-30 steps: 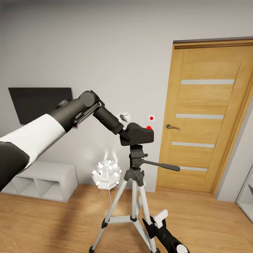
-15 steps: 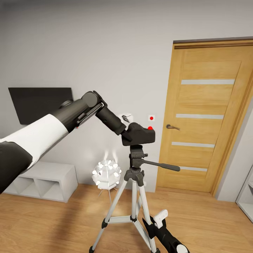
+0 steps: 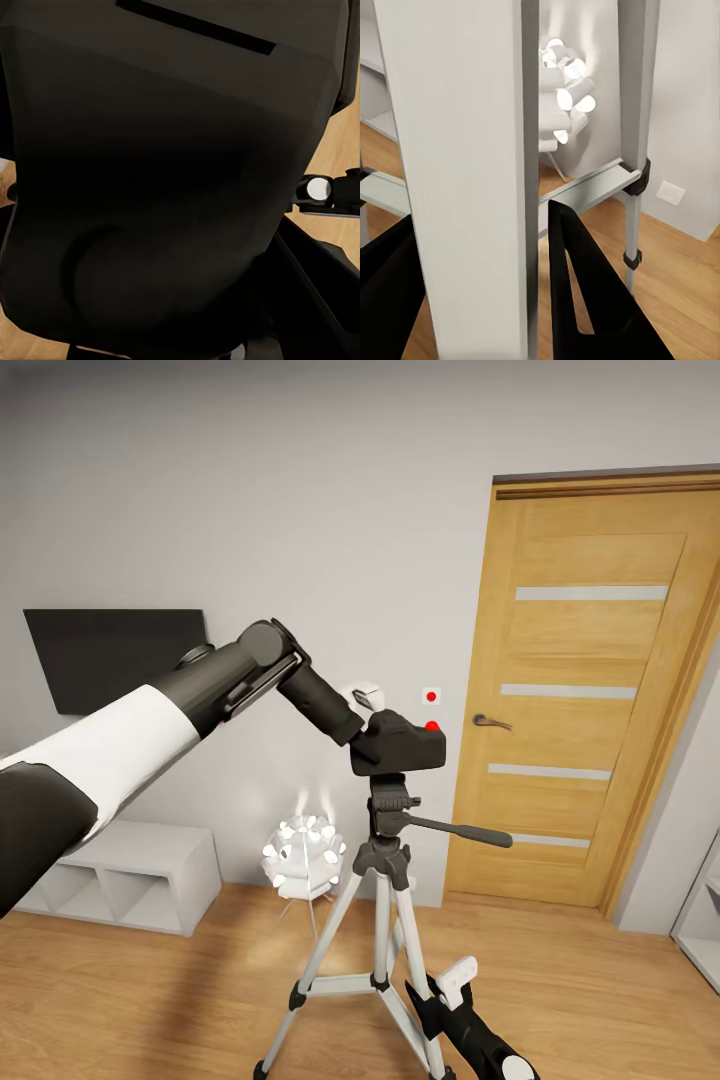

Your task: Attach the digital camera to the camera tripod in the bedroom.

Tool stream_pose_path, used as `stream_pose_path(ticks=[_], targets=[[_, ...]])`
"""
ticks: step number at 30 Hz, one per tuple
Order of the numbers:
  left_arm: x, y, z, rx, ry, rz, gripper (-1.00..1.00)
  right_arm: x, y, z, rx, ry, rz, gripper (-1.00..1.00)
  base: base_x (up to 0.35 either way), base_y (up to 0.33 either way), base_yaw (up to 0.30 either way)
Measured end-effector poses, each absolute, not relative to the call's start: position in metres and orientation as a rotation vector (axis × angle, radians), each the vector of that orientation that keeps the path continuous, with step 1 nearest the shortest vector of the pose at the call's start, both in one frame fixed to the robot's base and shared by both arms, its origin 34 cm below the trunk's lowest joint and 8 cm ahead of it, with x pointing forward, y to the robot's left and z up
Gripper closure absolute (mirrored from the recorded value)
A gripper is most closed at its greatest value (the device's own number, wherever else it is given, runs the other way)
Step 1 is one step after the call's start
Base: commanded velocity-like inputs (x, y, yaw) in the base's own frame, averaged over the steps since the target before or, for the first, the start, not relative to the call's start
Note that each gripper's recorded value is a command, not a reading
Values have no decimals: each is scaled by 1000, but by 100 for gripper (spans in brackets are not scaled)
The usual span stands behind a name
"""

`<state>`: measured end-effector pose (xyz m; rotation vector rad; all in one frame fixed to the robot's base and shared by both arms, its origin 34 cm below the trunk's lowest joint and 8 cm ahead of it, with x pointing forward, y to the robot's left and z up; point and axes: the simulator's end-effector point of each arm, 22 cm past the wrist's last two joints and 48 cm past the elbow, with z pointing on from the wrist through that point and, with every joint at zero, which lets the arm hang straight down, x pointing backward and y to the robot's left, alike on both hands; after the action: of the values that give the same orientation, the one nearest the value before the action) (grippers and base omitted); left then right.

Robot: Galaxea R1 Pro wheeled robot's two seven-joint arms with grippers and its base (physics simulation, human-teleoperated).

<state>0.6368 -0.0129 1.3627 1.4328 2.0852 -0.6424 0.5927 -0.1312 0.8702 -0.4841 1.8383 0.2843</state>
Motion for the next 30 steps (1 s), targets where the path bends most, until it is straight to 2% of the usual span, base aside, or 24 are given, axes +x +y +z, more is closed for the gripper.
stream_pose_path(ticks=[22,30], targets=[[640,-9,1361,1423,2093,-636,100,593,-131,870,-487,1838,283,100,0,0,0],[660,8,1348,1316,2180,-651,100,593,-131,870,-487,1837,284,100,0,0,0]])
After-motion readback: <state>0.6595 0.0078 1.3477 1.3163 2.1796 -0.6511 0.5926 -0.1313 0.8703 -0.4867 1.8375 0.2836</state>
